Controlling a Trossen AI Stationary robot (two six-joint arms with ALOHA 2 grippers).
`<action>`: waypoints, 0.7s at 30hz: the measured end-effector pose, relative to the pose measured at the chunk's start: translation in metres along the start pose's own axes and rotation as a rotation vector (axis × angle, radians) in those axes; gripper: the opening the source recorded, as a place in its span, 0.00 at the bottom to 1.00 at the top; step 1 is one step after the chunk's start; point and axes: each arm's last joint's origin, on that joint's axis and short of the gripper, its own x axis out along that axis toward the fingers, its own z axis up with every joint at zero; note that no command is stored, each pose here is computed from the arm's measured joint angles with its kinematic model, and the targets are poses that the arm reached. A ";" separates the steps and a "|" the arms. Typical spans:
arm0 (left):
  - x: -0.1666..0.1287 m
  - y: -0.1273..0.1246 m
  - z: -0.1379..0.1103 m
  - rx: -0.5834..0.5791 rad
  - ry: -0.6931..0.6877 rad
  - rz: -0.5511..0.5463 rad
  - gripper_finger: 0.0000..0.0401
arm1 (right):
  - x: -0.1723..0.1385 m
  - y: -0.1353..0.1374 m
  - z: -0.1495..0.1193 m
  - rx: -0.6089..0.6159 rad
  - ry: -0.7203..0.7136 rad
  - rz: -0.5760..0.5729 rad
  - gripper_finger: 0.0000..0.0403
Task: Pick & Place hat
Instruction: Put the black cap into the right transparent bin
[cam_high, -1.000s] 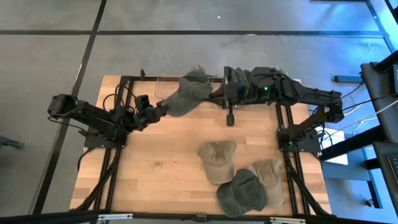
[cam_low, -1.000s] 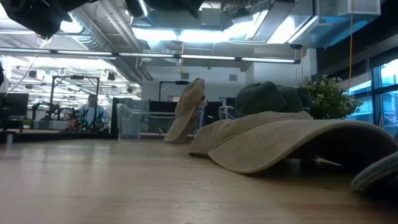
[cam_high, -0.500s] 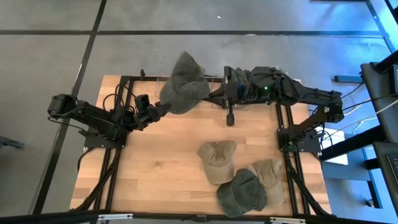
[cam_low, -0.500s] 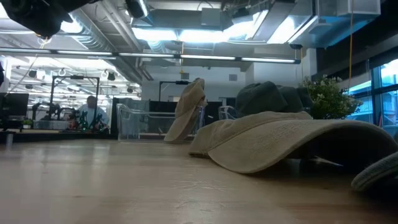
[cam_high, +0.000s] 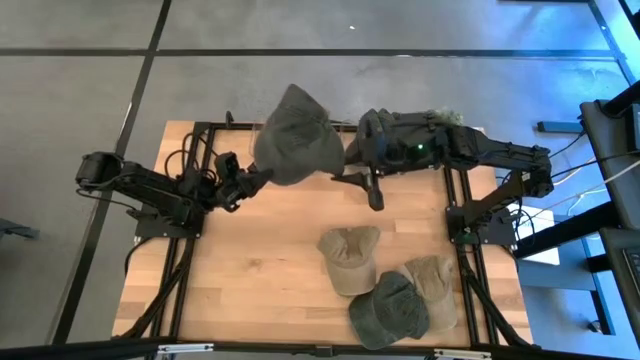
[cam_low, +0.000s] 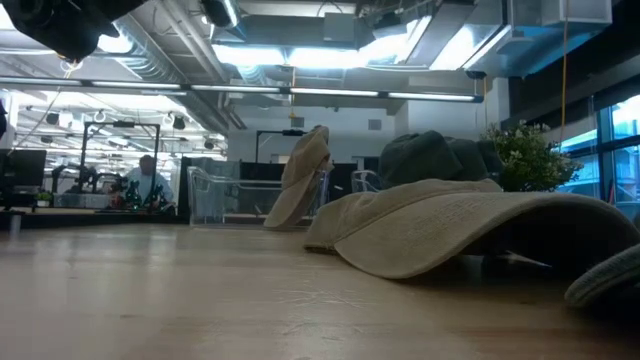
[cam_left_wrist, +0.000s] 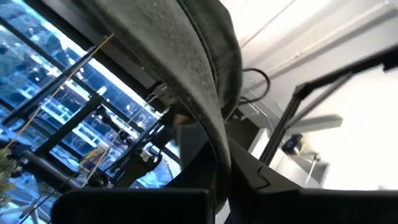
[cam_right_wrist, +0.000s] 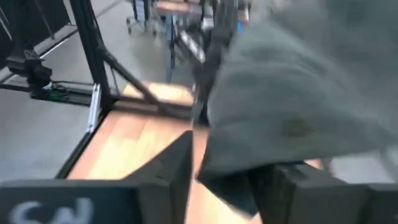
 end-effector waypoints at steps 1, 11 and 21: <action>0.000 -0.001 0.000 0.012 0.008 -0.011 0.02 | 0.000 0.000 -0.003 0.041 0.035 0.002 0.38; -0.003 0.001 0.003 -0.044 0.326 -0.146 0.02 | -0.019 0.003 -0.027 0.251 0.303 0.015 0.56; -0.006 0.005 0.003 0.126 0.428 -0.171 0.02 | -0.047 -0.010 -0.014 0.552 0.173 0.061 0.52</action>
